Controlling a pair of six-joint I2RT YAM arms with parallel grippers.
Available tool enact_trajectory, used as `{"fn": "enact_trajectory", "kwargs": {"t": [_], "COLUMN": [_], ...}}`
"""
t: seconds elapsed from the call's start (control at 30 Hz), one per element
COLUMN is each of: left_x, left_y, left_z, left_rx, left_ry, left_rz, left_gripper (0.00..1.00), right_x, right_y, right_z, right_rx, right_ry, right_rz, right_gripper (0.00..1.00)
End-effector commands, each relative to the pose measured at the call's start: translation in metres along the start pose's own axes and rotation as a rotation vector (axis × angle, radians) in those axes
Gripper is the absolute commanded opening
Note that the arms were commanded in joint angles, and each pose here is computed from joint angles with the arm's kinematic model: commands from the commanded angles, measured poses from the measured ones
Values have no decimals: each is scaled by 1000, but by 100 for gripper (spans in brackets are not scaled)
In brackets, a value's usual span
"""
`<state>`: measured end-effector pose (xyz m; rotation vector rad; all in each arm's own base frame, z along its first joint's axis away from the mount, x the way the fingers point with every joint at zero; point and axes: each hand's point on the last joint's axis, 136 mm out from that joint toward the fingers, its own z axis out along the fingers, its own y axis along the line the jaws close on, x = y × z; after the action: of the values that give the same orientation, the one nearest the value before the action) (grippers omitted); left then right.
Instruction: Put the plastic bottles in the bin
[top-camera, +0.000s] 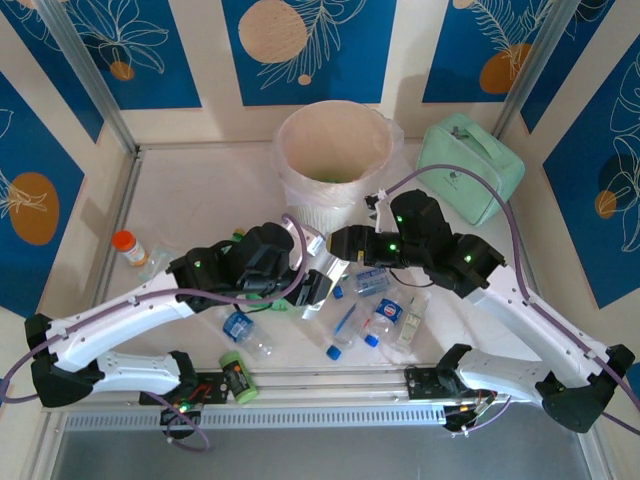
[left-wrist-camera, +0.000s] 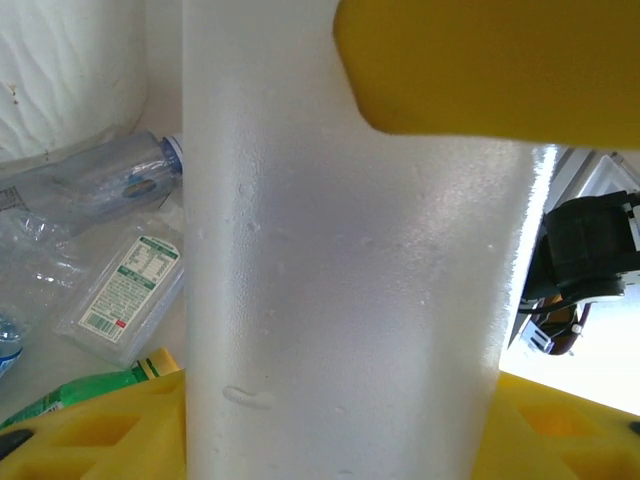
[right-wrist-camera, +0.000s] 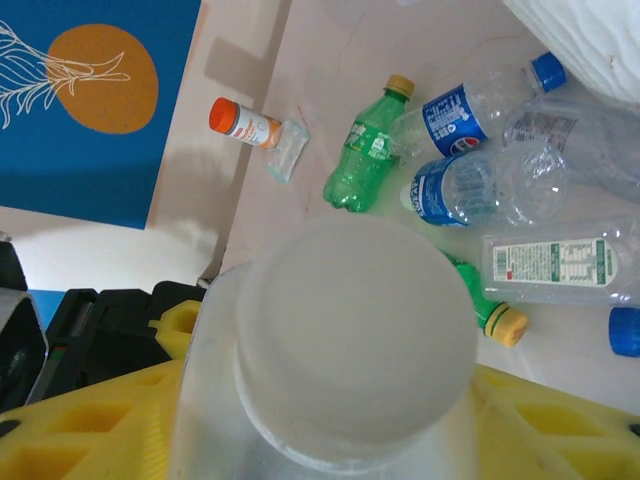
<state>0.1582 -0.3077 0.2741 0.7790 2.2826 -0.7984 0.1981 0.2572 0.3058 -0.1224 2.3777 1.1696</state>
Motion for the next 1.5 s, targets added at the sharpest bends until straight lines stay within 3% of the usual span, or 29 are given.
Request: {"fn": "enact_trajectory", "kwargs": {"t": [0.0, 0.13, 0.43, 0.7, 0.97, 1.1, 1.47], "left_x": [-20, -21, -23, -38, -54, -60, -60], "left_y": [-10, -9, 1, 12, -20, -27, -31], "left_z": [-9, -8, -5, -28, -39, -47, -49], "left_rx": [59, 72, 101, 424, 699, 755, 827], "left_ry": [-66, -67, -85, -152, -190, -206, -219], "left_rz": [-24, -48, -128, -467, -474, -458, -483], "left_gripper": [60, 66, 100, 100, 100, 98, 79], "right_x": [-6, -8, -15, -24, -23, -25, -31], "right_y": [8, 8, 2, 3, 26, 33, 42], "right_z": [-6, -8, -9, -25, -34, -39, -38], "right_rx": [-8, -13, -12, -110, -279, -322, -412], "right_ry": [-19, -29, -50, -90, -84, -101, -120], "right_rz": [-25, -20, 4, 31, 26, 25, 49], "right_gripper": [59, 54, 48, 48, 47, 47, 47]}}
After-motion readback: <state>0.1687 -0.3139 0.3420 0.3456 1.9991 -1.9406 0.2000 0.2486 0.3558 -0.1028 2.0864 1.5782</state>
